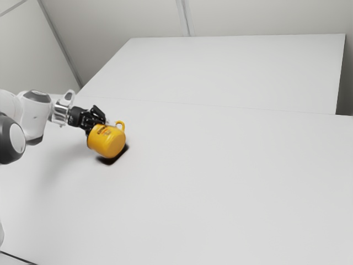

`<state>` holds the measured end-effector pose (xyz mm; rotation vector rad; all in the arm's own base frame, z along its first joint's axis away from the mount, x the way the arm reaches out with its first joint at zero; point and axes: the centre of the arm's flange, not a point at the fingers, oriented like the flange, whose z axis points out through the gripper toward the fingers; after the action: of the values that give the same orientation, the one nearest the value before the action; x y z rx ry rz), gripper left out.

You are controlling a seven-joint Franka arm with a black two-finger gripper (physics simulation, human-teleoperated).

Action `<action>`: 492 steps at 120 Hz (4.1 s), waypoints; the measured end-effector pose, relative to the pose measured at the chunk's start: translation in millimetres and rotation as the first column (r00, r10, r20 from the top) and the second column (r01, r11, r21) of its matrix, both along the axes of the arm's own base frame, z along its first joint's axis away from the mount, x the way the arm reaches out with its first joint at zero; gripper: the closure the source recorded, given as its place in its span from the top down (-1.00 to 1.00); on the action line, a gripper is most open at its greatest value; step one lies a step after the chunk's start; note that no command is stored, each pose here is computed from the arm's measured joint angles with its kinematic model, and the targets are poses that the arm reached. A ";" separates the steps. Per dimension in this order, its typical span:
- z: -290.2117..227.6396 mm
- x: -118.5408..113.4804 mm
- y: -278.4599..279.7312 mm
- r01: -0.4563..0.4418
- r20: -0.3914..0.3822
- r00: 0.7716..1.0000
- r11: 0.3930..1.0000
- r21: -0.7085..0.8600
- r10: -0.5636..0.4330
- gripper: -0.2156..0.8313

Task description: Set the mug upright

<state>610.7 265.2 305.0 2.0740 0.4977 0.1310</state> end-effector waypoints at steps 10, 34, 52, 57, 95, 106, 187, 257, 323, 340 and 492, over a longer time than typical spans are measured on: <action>7.9 4.0 -6.7 0.010 0.019 1.000 1.000 0.007 -0.010 -0.83; 46.6 17.0 -38.0 0.076 0.063 0.995 0.994 0.079 -0.081 -0.85; 78.1 34.8 -105.5 0.219 0.017 0.972 0.930 0.296 -0.234 -0.86; 82.7 37.5 -122.6 0.257 -0.016 0.963 0.893 0.368 -0.271 -0.86; 109.4 11.5 -208.0 0.385 -0.265 0.922 0.588 0.711 -0.283 -0.89; 101.8 -3.1 -232.5 0.404 -0.323 0.914 0.520 0.752 -0.245 -0.89; 47.8 -88.0 -334.3 0.189 -0.242 0.967 0.412 0.891 0.080 -0.89; 20.8 -74.3 -339.4 -0.013 -0.129 0.959 0.491 0.871 0.253 -0.89; 16.2 -77.1 -339.0 -0.070 -0.131 0.932 0.520 0.851 0.339 0.01; 20.5 -76.9 -338.5 -0.084 -0.122 0.929 0.520 0.850 0.349 0.29; 244.7 -10.5 -321.6 0.283 -0.406 0.911 0.612 0.739 0.069 0.59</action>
<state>600.2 -56.4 549.7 3.0471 0.6235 -0.2015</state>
